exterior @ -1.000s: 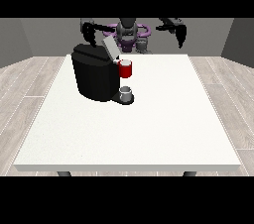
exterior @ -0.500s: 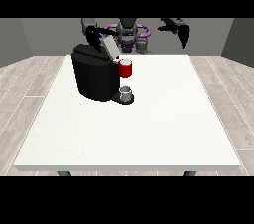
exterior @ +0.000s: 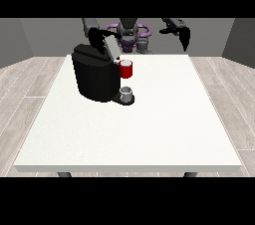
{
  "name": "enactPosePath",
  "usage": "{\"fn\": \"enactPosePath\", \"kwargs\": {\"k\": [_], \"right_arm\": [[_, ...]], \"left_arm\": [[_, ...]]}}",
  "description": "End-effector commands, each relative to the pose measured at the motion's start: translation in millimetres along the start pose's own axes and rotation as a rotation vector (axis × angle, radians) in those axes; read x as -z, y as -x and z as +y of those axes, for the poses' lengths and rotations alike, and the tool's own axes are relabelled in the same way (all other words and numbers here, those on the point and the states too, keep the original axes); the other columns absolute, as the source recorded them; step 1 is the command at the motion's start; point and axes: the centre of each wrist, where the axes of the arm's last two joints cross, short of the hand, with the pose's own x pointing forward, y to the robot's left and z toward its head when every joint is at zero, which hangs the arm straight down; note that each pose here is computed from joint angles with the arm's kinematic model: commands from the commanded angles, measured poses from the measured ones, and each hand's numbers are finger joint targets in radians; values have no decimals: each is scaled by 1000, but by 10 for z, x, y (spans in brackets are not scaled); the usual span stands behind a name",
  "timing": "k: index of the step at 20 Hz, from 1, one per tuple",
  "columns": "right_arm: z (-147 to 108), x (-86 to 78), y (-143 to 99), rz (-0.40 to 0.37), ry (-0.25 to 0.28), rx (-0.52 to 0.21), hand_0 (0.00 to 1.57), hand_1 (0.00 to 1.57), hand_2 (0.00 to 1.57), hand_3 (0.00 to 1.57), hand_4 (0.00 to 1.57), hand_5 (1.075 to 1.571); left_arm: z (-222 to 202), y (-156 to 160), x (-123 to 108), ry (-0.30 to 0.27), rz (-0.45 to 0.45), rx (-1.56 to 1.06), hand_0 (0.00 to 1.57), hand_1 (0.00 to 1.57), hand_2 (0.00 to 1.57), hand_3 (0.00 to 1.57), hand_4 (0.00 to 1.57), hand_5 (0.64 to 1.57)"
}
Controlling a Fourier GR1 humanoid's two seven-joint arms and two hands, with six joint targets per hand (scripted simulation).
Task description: Insert the coffee pod into the coffee machine and close the lid
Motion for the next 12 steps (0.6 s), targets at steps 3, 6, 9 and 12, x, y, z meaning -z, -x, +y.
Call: {"fn": "enactPosePath", "kwargs": {"k": [3,6,9,12], "right_arm": [[454,27,51,35,-74,-15,0,0,0,0,0,1571],[163,149,-116,-11,-61,-20,0,0,0,0,0,1571],[396,158,-156,-18,-91,-27,0,0,0,0,182,1571],[337,94,-4,-12,-118,-41,0,0,0,0,214,1571]], "left_arm": [[-115,53,6,-4,27,11,0,0,0,0,0,1571],[259,70,-49,-38,-6,8,0,0,0,0,0,1571],[217,196,-56,-66,-8,18,0,0,0,0,141,1571],[209,65,-8,-69,23,41,0,0,0,0,169,1571]]}}
